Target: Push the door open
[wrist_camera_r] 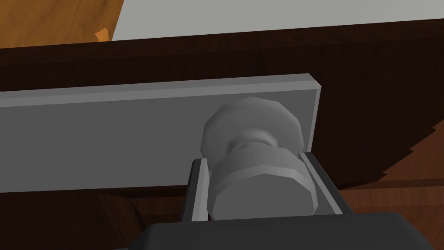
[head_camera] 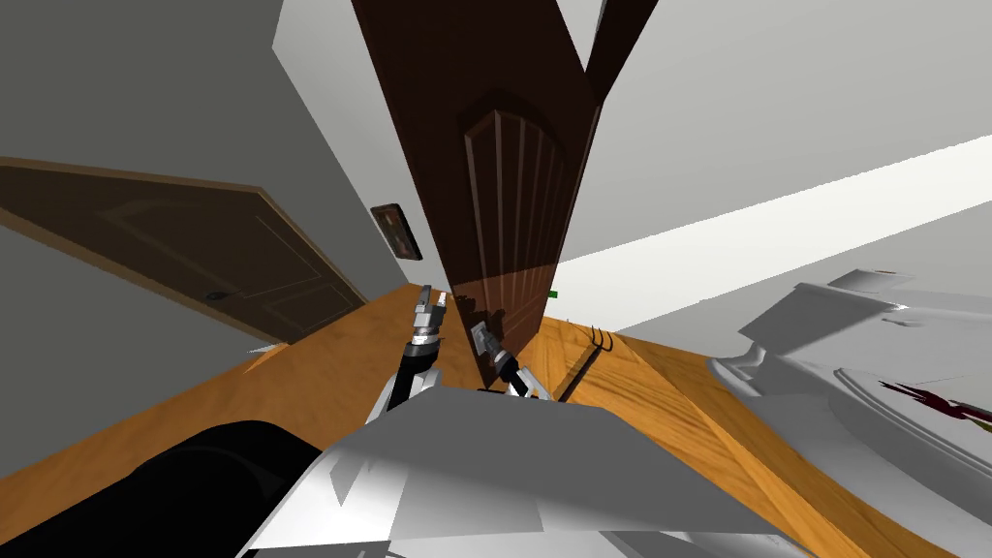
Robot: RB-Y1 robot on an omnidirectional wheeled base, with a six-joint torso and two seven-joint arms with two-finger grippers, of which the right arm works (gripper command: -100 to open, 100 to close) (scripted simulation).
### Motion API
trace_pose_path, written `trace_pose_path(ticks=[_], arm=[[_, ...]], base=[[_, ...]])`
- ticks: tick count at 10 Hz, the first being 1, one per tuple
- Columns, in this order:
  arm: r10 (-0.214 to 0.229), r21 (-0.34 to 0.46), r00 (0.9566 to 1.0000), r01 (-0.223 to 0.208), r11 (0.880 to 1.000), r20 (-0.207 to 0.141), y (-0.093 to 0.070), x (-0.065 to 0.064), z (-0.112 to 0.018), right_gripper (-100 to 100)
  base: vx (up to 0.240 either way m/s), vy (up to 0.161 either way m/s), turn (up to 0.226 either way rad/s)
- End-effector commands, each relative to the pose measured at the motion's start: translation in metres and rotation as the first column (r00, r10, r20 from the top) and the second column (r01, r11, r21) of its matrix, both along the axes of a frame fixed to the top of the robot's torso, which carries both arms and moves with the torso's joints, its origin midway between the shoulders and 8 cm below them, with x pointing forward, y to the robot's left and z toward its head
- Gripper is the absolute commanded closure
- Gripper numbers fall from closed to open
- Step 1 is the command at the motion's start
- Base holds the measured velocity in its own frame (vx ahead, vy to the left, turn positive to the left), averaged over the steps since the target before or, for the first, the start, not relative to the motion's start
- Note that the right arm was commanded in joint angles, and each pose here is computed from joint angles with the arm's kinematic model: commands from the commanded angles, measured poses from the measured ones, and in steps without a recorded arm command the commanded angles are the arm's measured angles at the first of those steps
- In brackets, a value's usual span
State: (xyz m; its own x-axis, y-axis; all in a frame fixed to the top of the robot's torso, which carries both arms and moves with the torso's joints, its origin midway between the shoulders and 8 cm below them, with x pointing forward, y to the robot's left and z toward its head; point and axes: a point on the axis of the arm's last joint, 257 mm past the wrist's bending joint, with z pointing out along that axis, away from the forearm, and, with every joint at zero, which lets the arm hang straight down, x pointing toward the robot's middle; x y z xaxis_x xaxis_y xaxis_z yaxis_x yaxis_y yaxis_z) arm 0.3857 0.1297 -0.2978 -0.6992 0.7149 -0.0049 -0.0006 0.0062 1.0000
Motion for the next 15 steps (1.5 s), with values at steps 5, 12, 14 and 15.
trace_pose_path(ticks=[5,12,14,15], arm=[[-0.009,-0.042,1.0000,0.009,0.999,0.000,-0.021,-0.005,-0.015,100],[-0.023,-0.066,0.9997,0.023,0.998,-0.001,-0.037,-0.012,-0.024,100],[-0.027,-0.066,0.9996,0.027,0.997,-0.001,-0.040,-0.014,-0.024,100],[-0.030,-0.065,0.9995,0.030,0.997,-0.001,-0.040,-0.015,-0.023,100]], base=[[0.098,0.158,-0.129],[0.120,0.210,-0.166],[0.081,0.161,-0.156],[0.090,0.168,-0.156]])
